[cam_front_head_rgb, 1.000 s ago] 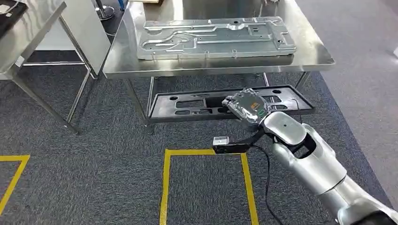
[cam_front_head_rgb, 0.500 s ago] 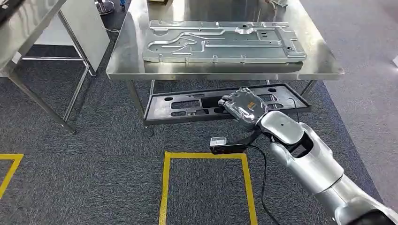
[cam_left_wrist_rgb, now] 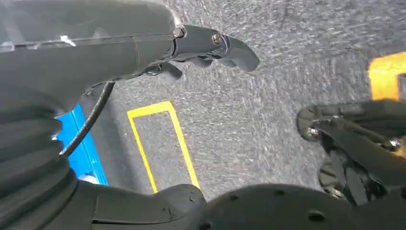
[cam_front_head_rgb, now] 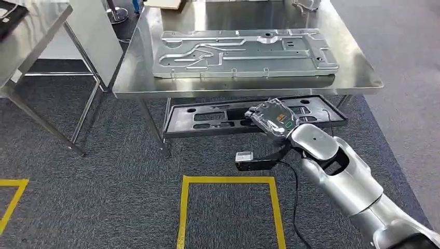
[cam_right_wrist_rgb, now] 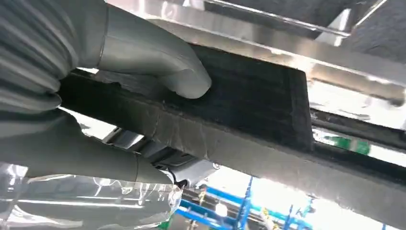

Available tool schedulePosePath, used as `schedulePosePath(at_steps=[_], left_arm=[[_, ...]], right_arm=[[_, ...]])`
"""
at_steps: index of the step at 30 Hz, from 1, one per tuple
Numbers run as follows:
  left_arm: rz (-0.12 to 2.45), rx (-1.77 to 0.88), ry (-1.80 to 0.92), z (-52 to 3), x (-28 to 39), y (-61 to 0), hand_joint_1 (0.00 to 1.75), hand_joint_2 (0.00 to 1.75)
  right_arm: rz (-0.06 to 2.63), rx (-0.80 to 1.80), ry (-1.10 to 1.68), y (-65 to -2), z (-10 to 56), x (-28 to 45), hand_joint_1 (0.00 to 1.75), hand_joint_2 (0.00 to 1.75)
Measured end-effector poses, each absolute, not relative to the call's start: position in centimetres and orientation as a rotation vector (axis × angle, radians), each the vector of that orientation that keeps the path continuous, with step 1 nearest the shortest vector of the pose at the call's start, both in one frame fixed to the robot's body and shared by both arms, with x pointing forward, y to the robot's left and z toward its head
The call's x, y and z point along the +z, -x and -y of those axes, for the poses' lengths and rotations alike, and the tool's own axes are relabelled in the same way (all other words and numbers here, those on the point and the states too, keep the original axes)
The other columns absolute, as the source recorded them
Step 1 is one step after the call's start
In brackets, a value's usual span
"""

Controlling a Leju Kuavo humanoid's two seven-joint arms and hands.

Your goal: Take the parts from the cabinet and place them on the table.

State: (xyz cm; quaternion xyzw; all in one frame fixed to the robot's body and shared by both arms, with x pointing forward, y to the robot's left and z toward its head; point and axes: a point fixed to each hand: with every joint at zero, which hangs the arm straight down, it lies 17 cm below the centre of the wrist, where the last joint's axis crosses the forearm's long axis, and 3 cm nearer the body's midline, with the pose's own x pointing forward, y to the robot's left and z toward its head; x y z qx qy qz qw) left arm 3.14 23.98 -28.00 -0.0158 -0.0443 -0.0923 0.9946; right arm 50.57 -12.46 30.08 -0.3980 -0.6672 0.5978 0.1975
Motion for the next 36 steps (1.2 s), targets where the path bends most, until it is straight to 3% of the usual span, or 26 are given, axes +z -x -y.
schedulePosePath(at_steps=[36], left_arm=[[0.078, -0.179, 0.034, -24.0, -28.0, -2.3, 0.00, 1.75]], right_arm=[[1.850, 1.637, 1.125, -51.0, 13.3, 29.8, 1.75, 1.75]])
